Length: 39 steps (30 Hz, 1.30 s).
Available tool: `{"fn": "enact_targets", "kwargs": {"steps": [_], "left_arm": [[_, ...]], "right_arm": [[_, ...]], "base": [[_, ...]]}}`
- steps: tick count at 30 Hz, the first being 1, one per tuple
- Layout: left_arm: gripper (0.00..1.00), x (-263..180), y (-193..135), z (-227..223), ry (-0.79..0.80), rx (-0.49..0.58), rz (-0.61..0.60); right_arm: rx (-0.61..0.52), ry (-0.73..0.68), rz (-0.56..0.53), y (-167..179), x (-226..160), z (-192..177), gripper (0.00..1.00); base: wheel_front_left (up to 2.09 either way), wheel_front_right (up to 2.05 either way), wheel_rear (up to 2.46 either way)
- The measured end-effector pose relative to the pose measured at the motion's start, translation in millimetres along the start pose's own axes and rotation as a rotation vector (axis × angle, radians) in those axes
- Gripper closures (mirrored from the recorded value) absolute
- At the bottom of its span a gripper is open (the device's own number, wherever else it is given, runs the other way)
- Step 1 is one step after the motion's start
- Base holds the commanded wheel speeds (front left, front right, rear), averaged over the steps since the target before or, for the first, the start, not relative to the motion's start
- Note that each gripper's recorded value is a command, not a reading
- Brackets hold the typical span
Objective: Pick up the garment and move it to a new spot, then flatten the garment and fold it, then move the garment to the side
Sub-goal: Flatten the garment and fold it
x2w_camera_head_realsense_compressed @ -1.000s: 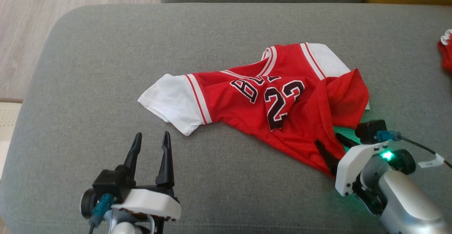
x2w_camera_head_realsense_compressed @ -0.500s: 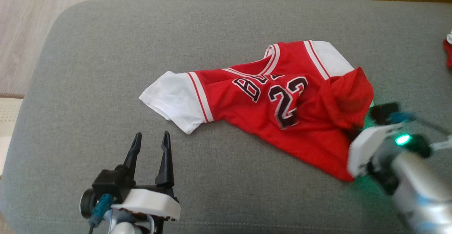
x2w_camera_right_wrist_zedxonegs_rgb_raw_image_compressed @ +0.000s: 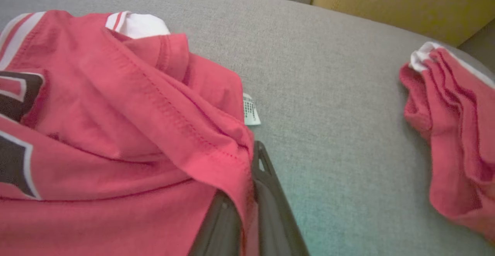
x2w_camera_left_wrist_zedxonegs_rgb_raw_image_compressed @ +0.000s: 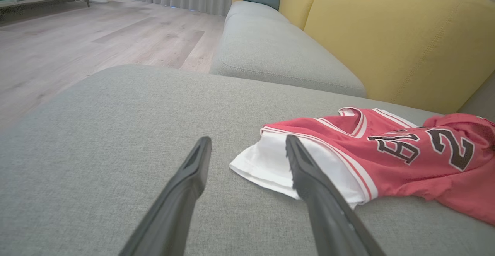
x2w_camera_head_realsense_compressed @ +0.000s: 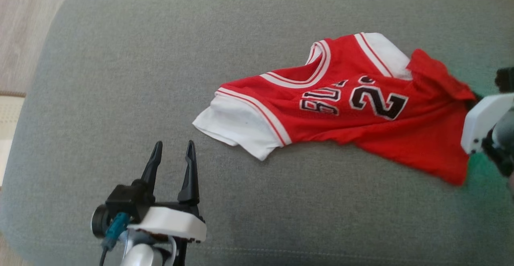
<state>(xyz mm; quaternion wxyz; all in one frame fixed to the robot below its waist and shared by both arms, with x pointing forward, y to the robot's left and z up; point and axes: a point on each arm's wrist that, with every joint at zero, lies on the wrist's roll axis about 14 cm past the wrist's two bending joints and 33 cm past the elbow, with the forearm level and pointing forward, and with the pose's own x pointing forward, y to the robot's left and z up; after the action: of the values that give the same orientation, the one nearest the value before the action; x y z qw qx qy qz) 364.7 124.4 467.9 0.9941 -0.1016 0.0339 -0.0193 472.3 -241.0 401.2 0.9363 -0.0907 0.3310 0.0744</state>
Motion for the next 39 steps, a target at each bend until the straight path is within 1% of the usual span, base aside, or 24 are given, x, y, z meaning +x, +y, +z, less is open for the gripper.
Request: {"fn": "enact_targets", "kwargs": {"steps": [3, 6, 9, 10, 11, 15, 20, 23, 31, 34, 39], "left_arm": [[0.00, 4, 1, 0, -0.001, 0.008, -0.001], [0.00, 5, 0, -3, 0.008, 0.007, -0.009], [0.00, 7, 0, -5, 0.013, 0.015, -0.012], [0.00, 7, 1, -6, 0.016, 0.016, -0.010], [0.00, 7, 1, -6, 0.019, 0.017, -0.007], [0.00, 8, 1, -8, 0.023, 0.017, -0.009], [0.00, 10, -7, -5, 0.014, 0.016, -0.033], [0.00, 14, -12, 0, -0.005, 0.025, -0.052], [0.00, 22, -25, 20, -0.068, 0.032, -0.097], [0.00, 21, -32, 25, -0.083, 0.033, -0.116], [0.00, 17, -40, 30, -0.097, 0.035, -0.144]], "right_arm": [[-0.046, -0.001, -0.032, -10, 8, 13, 1.00], [-0.081, -0.037, -0.075, -25, 15, 35, 1.00], [-0.123, -0.074, -0.101, -31, 22, 52, 1.00], [-0.130, -0.090, -0.106, -32, 23, 56, 0.44], [-0.135, -0.093, -0.110, -32, 25, 57, 0.00], [-0.140, -0.118, -0.103, -24, 28, 59, 0.00], [-0.133, -0.197, -0.096, -17, 20, 72, 0.00], [-0.129, -0.284, -0.099, -17, 8, 88, 0.00], [-0.062, -0.536, -0.064, 1, -35, 130, 0.00], [-0.020, -0.593, -0.056, 5, -51, 128, 0.00], [0.074, -0.625, -0.042, 17, -71, 98, 0.00]], "base": [[0.00, 0.00, 0.00], [0.00, 0.00, 0.00], [0.00, 0.00, 0.00], [0.00, 0.00, 0.00], [0.00, 0.00, 0.00], [0.00, 0.00, 0.00], [0.00, 0.00, 0.00], [0.00, 0.00, 0.00], [0.00, 0.00, 0.00], [0.00, 0.00, 0.00], [0.00, 0.00, 0.00]]}}
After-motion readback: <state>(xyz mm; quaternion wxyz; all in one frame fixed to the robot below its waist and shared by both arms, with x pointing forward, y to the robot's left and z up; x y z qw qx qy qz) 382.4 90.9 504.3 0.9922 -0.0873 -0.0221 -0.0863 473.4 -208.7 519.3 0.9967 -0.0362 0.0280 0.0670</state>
